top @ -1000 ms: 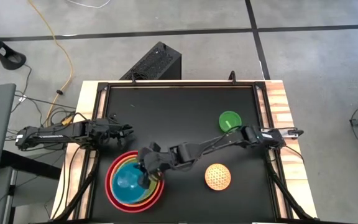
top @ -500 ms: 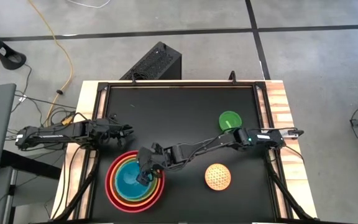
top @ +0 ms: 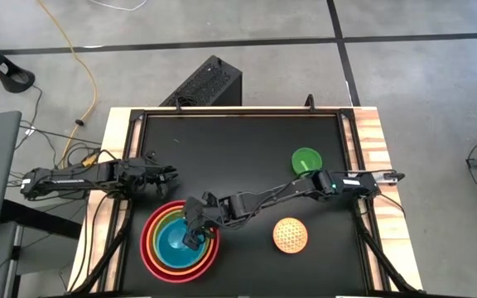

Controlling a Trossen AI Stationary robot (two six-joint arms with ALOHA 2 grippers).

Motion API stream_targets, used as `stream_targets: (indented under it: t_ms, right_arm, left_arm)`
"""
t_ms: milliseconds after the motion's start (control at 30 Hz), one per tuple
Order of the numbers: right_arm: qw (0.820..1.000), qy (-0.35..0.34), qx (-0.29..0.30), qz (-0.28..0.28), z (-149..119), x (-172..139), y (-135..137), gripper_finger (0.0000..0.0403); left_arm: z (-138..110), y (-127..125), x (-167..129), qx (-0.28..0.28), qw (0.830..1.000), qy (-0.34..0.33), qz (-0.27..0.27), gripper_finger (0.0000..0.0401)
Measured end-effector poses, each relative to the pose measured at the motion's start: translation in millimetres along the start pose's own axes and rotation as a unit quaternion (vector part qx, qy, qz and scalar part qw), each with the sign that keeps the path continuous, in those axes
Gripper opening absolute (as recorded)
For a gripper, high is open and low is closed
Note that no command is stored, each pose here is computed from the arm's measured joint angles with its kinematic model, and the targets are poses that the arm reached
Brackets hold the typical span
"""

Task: Nest bowls inside each other
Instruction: Stack the blue bowl on top of the green bowl, then stack the orange patterned bowl on top of the blue bowl

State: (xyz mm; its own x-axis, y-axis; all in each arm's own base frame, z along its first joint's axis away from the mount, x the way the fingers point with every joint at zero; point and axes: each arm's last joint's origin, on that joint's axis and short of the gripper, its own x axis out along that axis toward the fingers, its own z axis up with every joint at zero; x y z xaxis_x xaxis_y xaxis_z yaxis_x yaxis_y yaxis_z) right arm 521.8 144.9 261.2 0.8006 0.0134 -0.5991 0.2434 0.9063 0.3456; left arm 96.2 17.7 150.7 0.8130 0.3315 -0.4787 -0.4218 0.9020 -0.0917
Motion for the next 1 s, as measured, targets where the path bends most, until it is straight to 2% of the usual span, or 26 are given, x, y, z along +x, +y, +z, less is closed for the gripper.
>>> stream_targets:
  t_ms: [300, 633, 833, 1000]
  right_arm:
    - [1.0, 0.005, 0.01, -0.005, -0.6, 0.2, -1.5, 0.0097]
    - [1.0, -0.005, -0.004, -0.013, 1.2, 0.4, -2.8, 0.0178]
    - [0.999, -0.01, -0.035, -0.018, 7.3, 2.1, -10.4, 0.0215]
    - [0.999, -0.02, -0.041, -0.017, 23.2, -8.7, -16.3, 0.0223]
  left_arm:
    - [0.0, 0.0, 0.0, 0.0, 1.0, 0.0, 0.0, 0.0087]
    - [0.0, 0.0, 0.0, 0.0, 1.0, 0.0, 0.0, 0.0087]
    - [0.0, 0.0, 0.0, 0.0, 1.0, 0.0, 0.0, 0.0087]
    - [-0.1, 0.0, 0.1, 0.0, 1.0, 0.0, 0.0, 0.0087]
